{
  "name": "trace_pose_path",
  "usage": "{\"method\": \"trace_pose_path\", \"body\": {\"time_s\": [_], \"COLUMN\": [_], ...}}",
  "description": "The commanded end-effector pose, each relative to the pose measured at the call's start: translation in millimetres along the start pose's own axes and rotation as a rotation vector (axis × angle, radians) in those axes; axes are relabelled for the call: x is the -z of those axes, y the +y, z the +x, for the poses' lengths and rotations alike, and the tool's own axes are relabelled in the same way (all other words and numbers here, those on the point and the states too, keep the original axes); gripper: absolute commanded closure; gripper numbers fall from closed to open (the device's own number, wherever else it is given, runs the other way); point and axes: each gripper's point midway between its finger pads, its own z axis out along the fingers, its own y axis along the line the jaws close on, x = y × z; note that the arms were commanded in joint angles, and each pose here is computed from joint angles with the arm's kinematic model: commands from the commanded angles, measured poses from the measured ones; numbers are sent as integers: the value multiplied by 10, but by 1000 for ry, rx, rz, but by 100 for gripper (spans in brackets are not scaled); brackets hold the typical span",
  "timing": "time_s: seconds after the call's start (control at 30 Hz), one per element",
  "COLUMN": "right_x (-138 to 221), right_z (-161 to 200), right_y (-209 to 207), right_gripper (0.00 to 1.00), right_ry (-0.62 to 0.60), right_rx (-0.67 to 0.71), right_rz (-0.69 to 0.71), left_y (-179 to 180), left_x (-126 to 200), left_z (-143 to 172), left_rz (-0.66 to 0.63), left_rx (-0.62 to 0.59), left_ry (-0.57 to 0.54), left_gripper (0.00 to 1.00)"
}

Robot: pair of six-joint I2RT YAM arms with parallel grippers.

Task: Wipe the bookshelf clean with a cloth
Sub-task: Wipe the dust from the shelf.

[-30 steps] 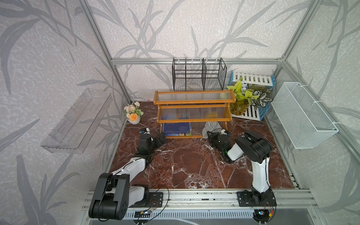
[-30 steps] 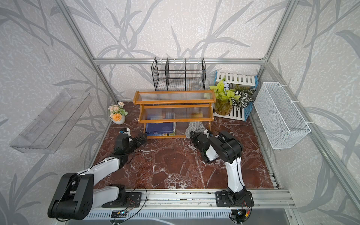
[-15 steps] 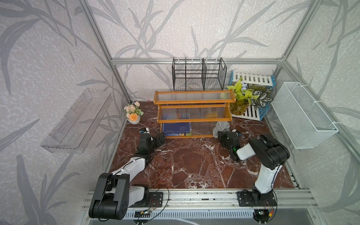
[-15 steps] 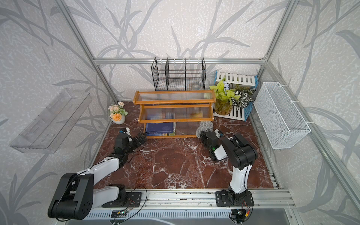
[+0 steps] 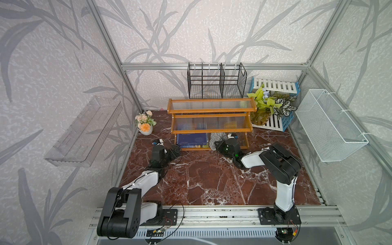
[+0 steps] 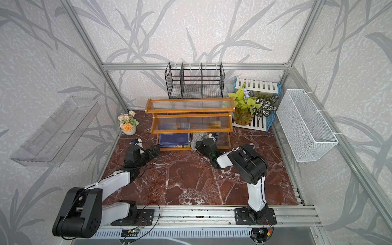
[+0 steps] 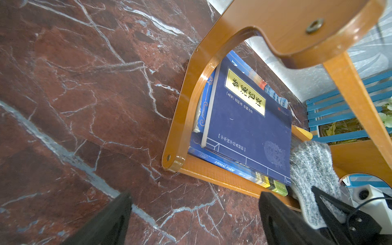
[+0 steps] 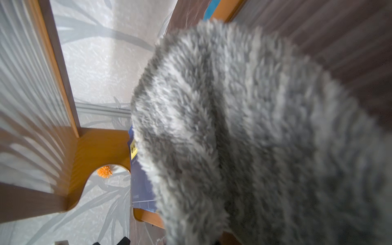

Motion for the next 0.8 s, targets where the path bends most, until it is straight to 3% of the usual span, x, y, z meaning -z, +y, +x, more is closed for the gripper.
{"method": "trace_pose_path", "body": {"time_s": [0.0,0.07,0.2,0.4,0.77], "right_x": [-99,-87,15,223,722], "right_z": [158,155,105,-11,-48], "right_y": [-114,-128,-129,16,-13], "right_gripper": [100,100,71,40,32], "right_ry": [46,42,26,-18,-58], "right_rx": [45,46,89,177,334], "right_rz": [40,37,46,25,85], "left_y": [-96,-98,-103,-116,-149], "left_x": [-4,-5,-20,-36,1], "left_z": [-100,-97,-84,-76,-110], "left_rz": [32,33,40,49,57], "left_rx": [-3,-3,-2,1,-3], "left_ry": [-16,-16,-10,-5,-15], "left_gripper": [3,3,3,3,3]}}
